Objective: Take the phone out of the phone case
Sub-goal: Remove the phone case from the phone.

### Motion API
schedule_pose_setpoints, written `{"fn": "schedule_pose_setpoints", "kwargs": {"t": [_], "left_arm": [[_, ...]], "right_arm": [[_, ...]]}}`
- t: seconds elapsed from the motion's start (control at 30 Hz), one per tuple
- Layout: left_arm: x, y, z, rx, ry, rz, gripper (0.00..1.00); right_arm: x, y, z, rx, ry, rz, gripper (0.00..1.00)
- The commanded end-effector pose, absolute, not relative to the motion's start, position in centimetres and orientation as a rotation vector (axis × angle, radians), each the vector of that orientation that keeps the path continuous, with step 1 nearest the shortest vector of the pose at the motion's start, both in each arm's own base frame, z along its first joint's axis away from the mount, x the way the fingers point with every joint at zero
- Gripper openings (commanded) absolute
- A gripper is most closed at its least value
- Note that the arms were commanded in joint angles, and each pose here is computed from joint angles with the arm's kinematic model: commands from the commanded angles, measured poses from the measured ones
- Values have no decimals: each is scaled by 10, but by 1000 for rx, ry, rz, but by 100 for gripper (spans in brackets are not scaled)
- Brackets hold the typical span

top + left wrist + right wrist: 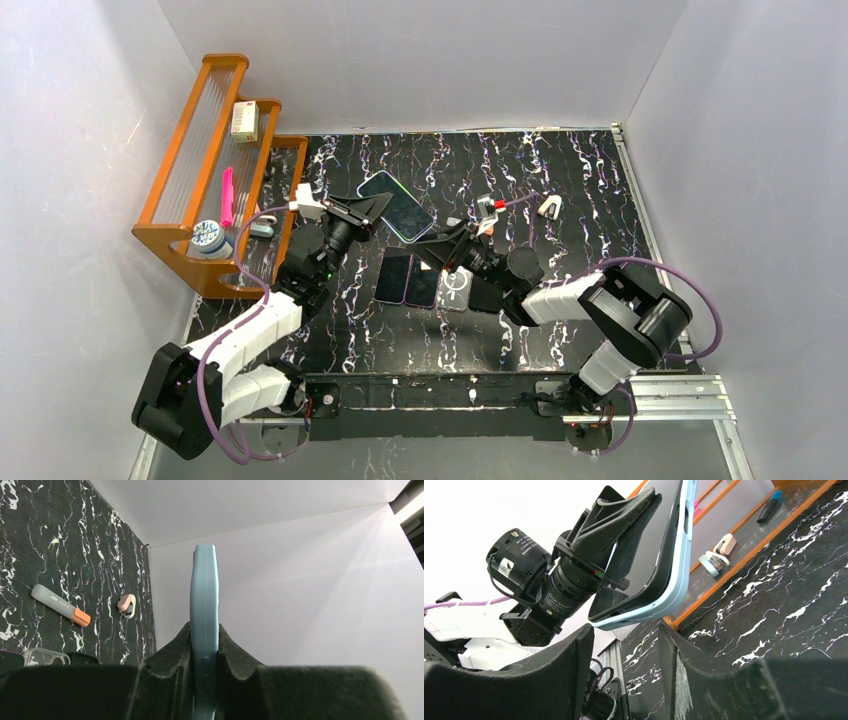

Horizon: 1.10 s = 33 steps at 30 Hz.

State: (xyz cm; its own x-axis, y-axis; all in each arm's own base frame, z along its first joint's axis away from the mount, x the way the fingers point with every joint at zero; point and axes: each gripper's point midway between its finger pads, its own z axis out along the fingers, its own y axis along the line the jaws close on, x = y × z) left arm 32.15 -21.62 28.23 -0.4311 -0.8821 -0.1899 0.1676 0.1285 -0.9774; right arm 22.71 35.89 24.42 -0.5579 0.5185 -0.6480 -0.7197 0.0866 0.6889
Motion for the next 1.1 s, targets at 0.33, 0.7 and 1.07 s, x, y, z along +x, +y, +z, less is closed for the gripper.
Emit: {"fn": "schedule_pose_setpoints", "kwargs": {"t": [0.33,0.7,1.07], "left_arm": [[310,-217,312,-664,1404,-1551,0],[310,-216,312,-655,1402,-1541,0],[309,-217,308,-660,1412,-1541,0]], "right_arm": [[219,351,297,-225,1139,1722,52],[203,348,309,-298,1067,1758,59],[200,345,315,-302,1041,1755,57]]}}
